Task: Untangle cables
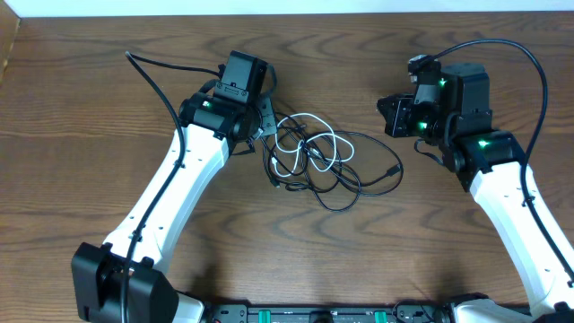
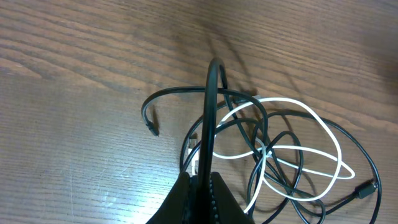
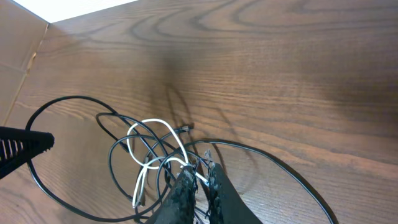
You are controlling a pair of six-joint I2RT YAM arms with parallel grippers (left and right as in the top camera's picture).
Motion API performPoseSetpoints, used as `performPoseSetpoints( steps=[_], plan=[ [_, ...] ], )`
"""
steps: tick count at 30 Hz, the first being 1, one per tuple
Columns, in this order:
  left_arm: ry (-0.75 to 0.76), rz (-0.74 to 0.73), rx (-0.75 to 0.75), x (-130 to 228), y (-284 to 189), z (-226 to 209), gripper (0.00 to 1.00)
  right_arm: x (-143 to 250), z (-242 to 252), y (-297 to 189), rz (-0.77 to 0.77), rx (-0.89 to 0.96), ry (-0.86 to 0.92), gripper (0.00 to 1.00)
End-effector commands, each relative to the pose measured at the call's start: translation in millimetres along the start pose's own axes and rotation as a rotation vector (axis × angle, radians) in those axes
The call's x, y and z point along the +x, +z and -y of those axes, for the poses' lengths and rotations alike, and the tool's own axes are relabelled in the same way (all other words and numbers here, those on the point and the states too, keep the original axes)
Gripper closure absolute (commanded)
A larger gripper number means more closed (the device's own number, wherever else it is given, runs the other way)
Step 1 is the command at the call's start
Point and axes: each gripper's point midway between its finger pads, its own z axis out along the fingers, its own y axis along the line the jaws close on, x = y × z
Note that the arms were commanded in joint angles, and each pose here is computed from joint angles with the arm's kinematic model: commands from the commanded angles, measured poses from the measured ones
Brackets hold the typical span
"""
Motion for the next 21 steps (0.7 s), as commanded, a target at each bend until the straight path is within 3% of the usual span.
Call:
performPoseSetpoints(
  steps=[1, 18, 21],
  plan=[
    [0.016, 0.029, 0.008, -8, -8, 1, 0.92, -5, -5, -2, 0.012, -0.003, -0.024, 0.94],
    [0.040, 0.029, 0.026, -8, -8, 5, 0.92, -3, -2, -2, 0.003, 0.008, -0.027, 0.94],
    [0.116, 0.030, 0.099, -10, -12, 19, 0.83, -3, 1, -2, 0.002, 0.024, -0.024, 0.94]
  ],
)
